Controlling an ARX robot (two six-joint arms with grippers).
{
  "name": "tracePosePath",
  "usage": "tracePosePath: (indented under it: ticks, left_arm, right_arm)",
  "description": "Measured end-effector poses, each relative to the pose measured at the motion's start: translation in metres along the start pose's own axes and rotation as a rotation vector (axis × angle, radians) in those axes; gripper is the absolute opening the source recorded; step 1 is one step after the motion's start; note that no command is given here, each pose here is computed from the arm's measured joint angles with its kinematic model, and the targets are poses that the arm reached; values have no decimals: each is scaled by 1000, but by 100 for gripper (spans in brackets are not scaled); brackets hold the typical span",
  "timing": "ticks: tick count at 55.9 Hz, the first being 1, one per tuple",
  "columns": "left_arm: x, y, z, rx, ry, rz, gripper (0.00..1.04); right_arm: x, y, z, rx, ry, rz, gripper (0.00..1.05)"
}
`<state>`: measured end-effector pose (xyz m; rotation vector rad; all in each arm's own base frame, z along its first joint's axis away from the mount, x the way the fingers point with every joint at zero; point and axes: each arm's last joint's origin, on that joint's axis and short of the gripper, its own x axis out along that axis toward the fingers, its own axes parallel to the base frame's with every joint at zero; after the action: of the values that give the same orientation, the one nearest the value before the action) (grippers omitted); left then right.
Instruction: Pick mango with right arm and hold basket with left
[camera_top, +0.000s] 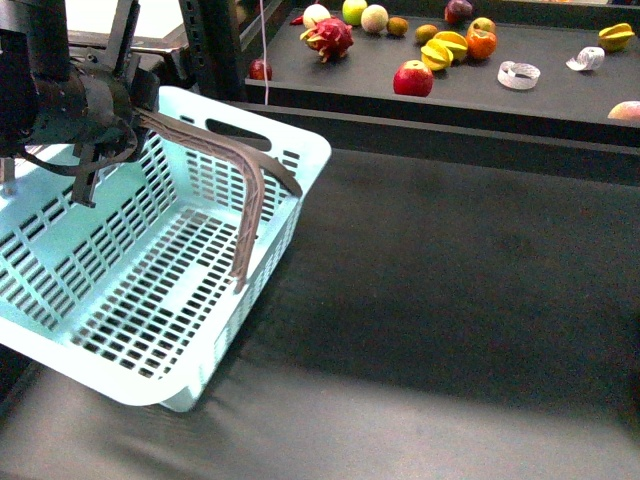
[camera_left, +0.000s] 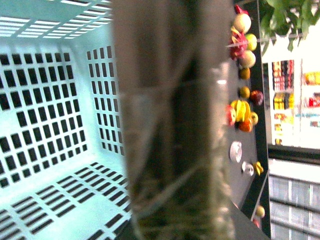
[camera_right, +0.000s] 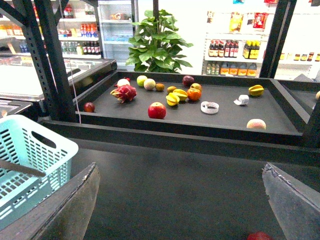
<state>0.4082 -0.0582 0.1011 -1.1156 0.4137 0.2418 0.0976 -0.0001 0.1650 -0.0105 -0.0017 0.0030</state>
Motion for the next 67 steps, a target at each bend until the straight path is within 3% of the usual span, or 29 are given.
tracePosePath:
  ticks: [23,40,52,67]
  left_arm:
    - [-71,-21,-42,352,133,-213,6]
    - [-114,-62,-107,614,289,-489,6]
    - [-131,-78,-142,765,347,-558,6]
    - [-133,-87,-146,826,286,-562,6]
  right_arm:
    - [0,0,0,0,0,0,97]
    - [0,0,0,0,0,0,97]
    - [0,0,0,0,0,1,97]
    - [0,0,0,0,0,0,97]
